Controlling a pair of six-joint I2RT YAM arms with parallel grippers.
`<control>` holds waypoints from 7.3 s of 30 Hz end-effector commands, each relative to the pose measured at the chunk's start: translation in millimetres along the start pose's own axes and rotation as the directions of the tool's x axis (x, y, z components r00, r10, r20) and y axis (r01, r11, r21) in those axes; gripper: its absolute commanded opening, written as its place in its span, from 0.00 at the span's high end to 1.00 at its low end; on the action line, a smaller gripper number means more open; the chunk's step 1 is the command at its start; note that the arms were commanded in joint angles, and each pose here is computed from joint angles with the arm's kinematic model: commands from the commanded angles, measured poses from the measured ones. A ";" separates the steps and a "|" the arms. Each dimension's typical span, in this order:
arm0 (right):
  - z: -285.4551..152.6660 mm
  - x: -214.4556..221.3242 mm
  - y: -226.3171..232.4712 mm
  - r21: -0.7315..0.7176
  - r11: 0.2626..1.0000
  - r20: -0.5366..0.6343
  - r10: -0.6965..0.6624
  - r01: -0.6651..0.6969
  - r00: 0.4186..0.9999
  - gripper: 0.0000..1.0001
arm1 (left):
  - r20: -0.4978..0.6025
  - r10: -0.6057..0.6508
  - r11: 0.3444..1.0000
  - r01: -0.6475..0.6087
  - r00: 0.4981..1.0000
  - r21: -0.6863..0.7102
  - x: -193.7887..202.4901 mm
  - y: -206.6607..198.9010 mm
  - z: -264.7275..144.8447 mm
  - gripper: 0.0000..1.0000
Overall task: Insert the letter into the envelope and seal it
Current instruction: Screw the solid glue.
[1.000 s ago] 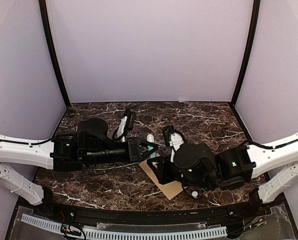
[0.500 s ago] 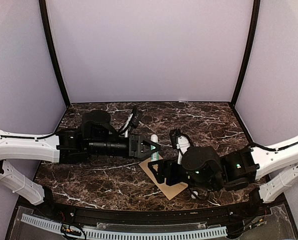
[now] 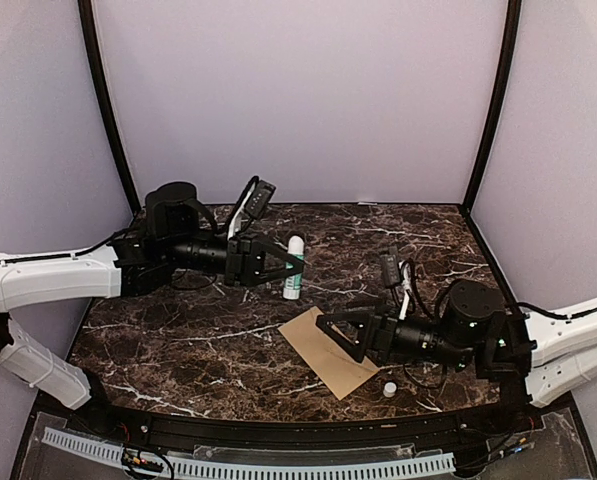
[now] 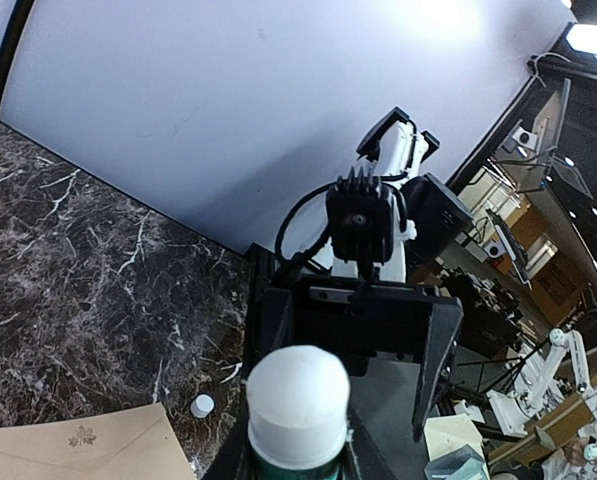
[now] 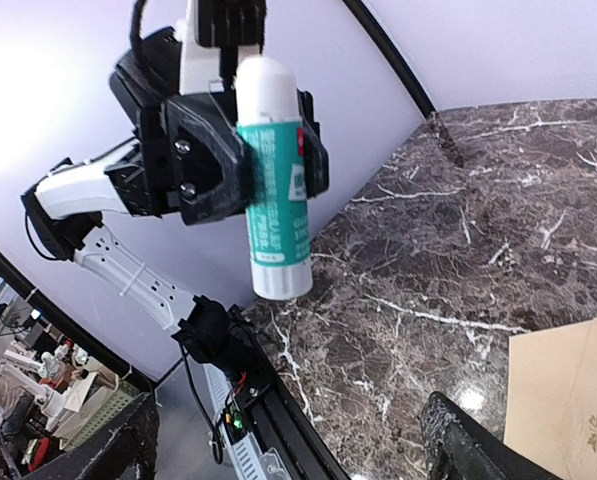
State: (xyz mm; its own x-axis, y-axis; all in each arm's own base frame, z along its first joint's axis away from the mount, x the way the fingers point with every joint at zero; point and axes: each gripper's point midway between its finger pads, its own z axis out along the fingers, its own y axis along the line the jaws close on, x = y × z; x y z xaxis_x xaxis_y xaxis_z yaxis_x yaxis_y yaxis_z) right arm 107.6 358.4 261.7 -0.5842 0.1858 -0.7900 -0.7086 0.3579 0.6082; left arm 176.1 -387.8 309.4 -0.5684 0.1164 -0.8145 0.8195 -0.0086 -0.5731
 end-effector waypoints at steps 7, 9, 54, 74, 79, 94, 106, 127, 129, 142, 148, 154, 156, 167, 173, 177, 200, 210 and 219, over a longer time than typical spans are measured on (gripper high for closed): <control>20.1 -24.7 48.5 -0.260 0.964 0.100 -0.030 0.055 0.995 0.22 | -0.004 0.152 0.946 -0.144 0.988 0.290 13.3 -44.1 -17.4 1.00; 26.4 -25.3 57.6 -0.299 0.952 0.105 -0.032 0.062 0.994 0.25 | -0.002 0.157 0.944 -0.149 0.988 0.295 13.9 -47.0 -19.9 1.00; 76.4 -19.7 14.4 0.058 0.996 0.017 -0.075 0.074 0.997 1.00 | 0.025 0.133 0.989 -0.134 0.991 0.054 8.0 -10.5 -17.8 1.00; 105.7 -22.2 -72.9 0.706 0.680 -0.132 -0.146 0.197 0.980 1.00 | 0.008 -0.005 0.954 0.008 1.000 -0.300 21.7 66.8 -17.9 1.00; 108.0 -22.2 -67.0 0.684 0.706 -0.123 -0.134 0.181 0.983 1.00 | 0.005 0.001 0.951 0.001 1.000 -0.309 20.5 67.3 -18.6 1.00; 69.2 -22.7 -12.5 0.285 0.949 -0.077 -0.115 0.132 0.990 0.36 | 0.046 0.127 0.963 -0.112 0.991 -0.245 -0.5 34.8 -28.2 1.00; 28.2 -36.4 47.3 -0.188 0.974 0.063 -0.115 0.125 0.991 0.18 | 0.046 0.189 0.951 -0.194 0.981 0.240 6.0 -56.2 -28.0 1.00; 45.7 -12.0 94.0 -0.437 0.891 -0.009 -0.144 0.126 0.990 0.48 | -0.009 0.235 0.912 -0.218 0.972 0.347 25.0 -87.8 -19.5 1.00; 45.9 -8.9 93.2 -0.437 0.892 -0.019 -0.142 0.120 0.990 0.50 | -0.003 0.234 0.913 -0.218 0.972 0.345 23.7 -87.1 -20.1 1.00; 51.9 6.1 88.0 -0.427 0.900 -0.072 -0.133 0.089 0.989 0.50 | 0.001 0.218 0.920 -0.206 0.976 0.333 21.8 -79.9 -21.2 1.00; 51.3 5.1 86.7 -0.417 0.905 -0.068 -0.128 0.088 0.989 0.73 | 0.000 0.220 0.920 -0.207 0.976 0.334 21.8 -80.5 -21.1 1.00; 50.9 4.2 82.8 -0.396 0.914 -0.065 -0.119 0.084 0.991 0.89 | 0.006 0.223 0.923 -0.213 0.975 0.321 20.4 -79.5 -21.7 1.00; 50.5 3.0 80.6 -0.384 0.919 -0.058 -0.115 0.084 0.992 0.91 | 0.011 0.227 0.926 -0.219 0.974 0.307 19.2 -78.0 -21.9 1.00; 56.3 -19.0 20.7 0.000 0.997 -0.020 -0.074 0.074 0.997 0.97 | 0.034 0.245 0.969 -0.245 0.969 0.007 5.6 -33.6 -19.5 1.00; 67.6 -21.5 0.8 0.154 0.983 -0.050 -0.093 0.100 0.994 0.98 | 0.020 0.220 0.974 -0.219 0.975 -0.055 7.1 -18.7 -16.7 1.00; 75.8 -26.7 -11.2 0.260 0.959 -0.059 -0.104 0.116 0.993 0.98 | 0.017 0.211 0.973 -0.208 0.977 -0.104 6.8 -8.9 -16.7 1.00; 109.7 -32.9 -52.9 0.705 0.673 -0.144 -0.173 0.224 0.974 0.96 | -0.010 0.105 0.959 -0.104 0.994 -0.264 12.9 34.5 -14.9 1.00; 99.1 -25.3 -17.9 0.488 0.828 -0.171 -0.219 0.276 0.961 0.67 | 0.041 0.077 0.981 -0.068 0.996 -0.183 4.8 26.2 -22.8 1.00; 66.2 -7.2 19.3 0.175 0.965 -0.149 -0.171 0.196 0.974 0.29 | 0.055 0.121 0.987 -0.113 0.991 -0.118 -2.5 10.1 -27.2 1.00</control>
State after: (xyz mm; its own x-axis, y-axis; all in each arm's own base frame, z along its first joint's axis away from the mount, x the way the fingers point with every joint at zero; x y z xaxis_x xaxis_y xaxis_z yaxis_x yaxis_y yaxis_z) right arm 153.3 416.6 248.9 -0.5084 -0.0843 -0.8570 -0.6170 0.7299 0.2942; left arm 199.3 -367.4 284.0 -0.5150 0.0941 -0.8520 0.8508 0.1772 -0.4947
